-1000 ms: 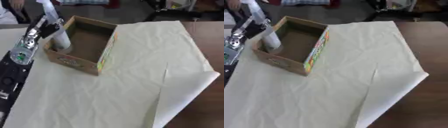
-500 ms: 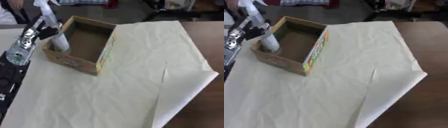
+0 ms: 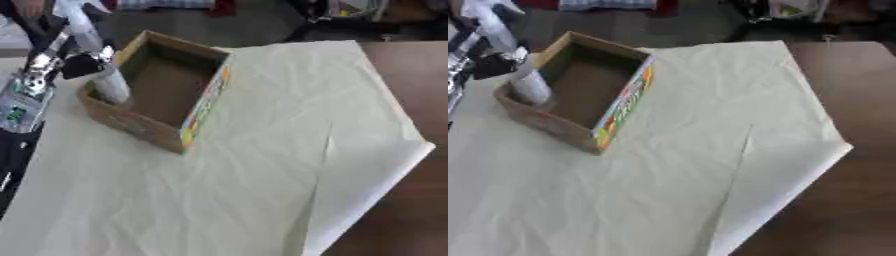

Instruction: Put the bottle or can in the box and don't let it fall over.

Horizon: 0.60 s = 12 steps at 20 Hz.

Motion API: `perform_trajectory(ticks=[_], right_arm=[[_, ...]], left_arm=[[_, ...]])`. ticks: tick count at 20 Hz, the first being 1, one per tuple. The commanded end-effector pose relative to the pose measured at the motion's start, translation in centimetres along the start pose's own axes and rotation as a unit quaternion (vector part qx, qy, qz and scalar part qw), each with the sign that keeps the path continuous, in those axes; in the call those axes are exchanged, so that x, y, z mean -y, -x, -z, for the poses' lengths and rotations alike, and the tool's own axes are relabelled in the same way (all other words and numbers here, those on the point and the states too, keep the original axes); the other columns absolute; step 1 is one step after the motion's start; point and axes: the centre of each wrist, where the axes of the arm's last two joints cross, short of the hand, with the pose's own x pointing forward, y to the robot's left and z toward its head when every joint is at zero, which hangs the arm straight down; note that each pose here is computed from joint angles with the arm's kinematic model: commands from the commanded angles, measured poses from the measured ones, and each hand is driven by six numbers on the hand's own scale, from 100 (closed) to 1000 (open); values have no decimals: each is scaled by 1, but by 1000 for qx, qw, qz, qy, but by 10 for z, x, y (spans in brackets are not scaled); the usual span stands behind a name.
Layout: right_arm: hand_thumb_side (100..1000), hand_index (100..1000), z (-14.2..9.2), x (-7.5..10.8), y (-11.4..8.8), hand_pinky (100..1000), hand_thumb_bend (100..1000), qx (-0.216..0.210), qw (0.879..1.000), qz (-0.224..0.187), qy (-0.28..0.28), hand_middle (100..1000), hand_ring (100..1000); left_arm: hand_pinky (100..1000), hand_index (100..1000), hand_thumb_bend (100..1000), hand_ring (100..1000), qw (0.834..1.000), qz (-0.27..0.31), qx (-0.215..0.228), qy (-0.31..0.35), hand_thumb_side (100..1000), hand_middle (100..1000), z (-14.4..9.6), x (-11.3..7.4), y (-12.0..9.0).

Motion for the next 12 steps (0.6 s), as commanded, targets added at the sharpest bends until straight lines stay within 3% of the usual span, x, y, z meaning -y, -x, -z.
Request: perform_trajectory(ticks=[1,7,12], right_arm=[[549,751,2,3,-9,962,100,17,1000,-8,-1,960,1000],[547,751,2,4,-8,962,100,16,1000,-10,2,961,1000],[548,751,1,5,-7,962,100,15,1000,-11,5,960,1000]], left_arm=[[1000,918,100,1000,1000,12,11,-17,368,1000,-4,-23,-8],[1000,913,100,1000,1000,5,18,-15,377,1000,-16,-27,-12],[1000,910,100,1000,1000,-10,8,-7,437,1000,-26,-26,-9]])
